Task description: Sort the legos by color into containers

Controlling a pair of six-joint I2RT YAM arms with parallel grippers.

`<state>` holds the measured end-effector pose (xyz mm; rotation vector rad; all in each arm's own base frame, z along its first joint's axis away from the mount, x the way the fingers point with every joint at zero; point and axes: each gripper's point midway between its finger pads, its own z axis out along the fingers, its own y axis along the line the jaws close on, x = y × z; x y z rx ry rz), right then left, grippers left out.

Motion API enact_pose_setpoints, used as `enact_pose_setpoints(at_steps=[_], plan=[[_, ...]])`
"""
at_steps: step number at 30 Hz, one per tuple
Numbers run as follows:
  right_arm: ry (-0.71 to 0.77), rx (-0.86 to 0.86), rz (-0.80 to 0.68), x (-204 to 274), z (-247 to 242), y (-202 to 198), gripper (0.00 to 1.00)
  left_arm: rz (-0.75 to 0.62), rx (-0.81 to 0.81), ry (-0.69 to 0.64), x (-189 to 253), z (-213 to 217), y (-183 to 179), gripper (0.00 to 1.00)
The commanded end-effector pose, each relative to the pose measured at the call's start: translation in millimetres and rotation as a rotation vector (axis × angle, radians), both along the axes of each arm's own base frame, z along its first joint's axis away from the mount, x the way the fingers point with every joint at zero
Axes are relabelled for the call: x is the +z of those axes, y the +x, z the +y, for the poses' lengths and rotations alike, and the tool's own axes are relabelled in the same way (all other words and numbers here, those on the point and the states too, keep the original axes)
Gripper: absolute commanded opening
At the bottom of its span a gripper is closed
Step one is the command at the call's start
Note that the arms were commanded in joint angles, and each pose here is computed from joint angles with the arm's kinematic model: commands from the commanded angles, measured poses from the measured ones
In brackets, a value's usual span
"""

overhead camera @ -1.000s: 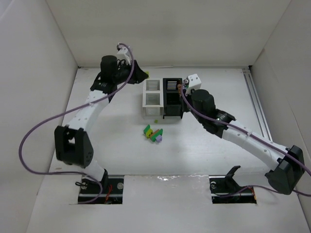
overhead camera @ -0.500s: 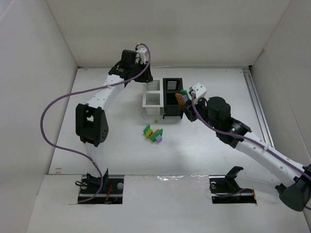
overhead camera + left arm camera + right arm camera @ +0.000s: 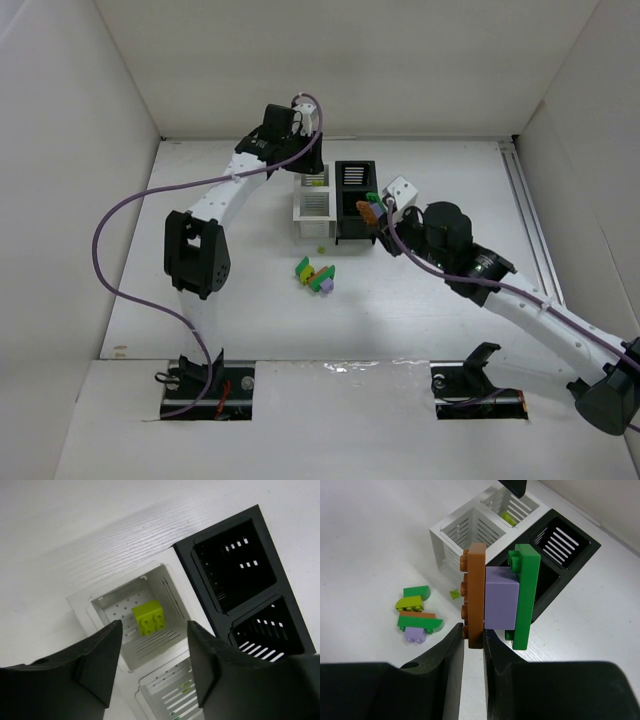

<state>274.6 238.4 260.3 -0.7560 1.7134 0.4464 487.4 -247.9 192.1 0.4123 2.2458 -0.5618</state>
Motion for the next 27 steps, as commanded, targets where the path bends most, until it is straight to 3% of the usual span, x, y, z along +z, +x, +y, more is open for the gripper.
enact_pose_setpoints(at_steps=[1,6,9,11,12,13,14,17,18,19,21,27], plan=[[-0.01,0.046,-0.063,12,6,-3,0.0,-0.054,0.052,0.014,18,7,12,0.52],[-0.098,0.145,-0.119,-1,8,-11,0.0,-0.107,-0.001,-0.069,48,0,6,0.58],[-0.179,0.233,-0.197,-18,3,-19,0.0,-0.178,-0.258,-0.282,99,-8,-28,0.6],[-0.273,0.291,-0.324,-17,-4,-21,0.0,-0.222,-0.449,-0.367,129,-3,-63,0.67],[-0.335,0.329,-0.388,-22,-9,-21,0.0,-0.172,-0.529,-0.393,134,-2,-85,0.7],[-0.368,0.34,-0.419,-24,-14,-20,0.0,-0.237,-0.556,-0.367,143,-2,-82,0.71],[-0.396,0.366,-0.452,-26,-14,-21,0.0,-0.152,-0.579,-0.356,133,1,-100,0.71],[-0.485,0.437,-0.555,-31,-18,-21,0.0,-0.166,-0.691,-0.279,126,6,-124,0.71],[-0.504,0.464,-0.571,-33,-17,-23,0.0,-0.077,-0.728,-0.256,112,5,-148,0.71],[-0.51,0.498,-0.602,-32,-15,-25,0.0,-0.117,-0.804,-0.19,102,5,-156,0.71],[-0.557,0.551,-0.672,-31,-12,-27,0.0,-0.053,-0.869,-0.14,86,0,-184,0.71],[-0.686,0.689,-0.817,-45,4,-42,0.0,-0.021,-0.965,-0.158,79,-5,-211,0.74]])
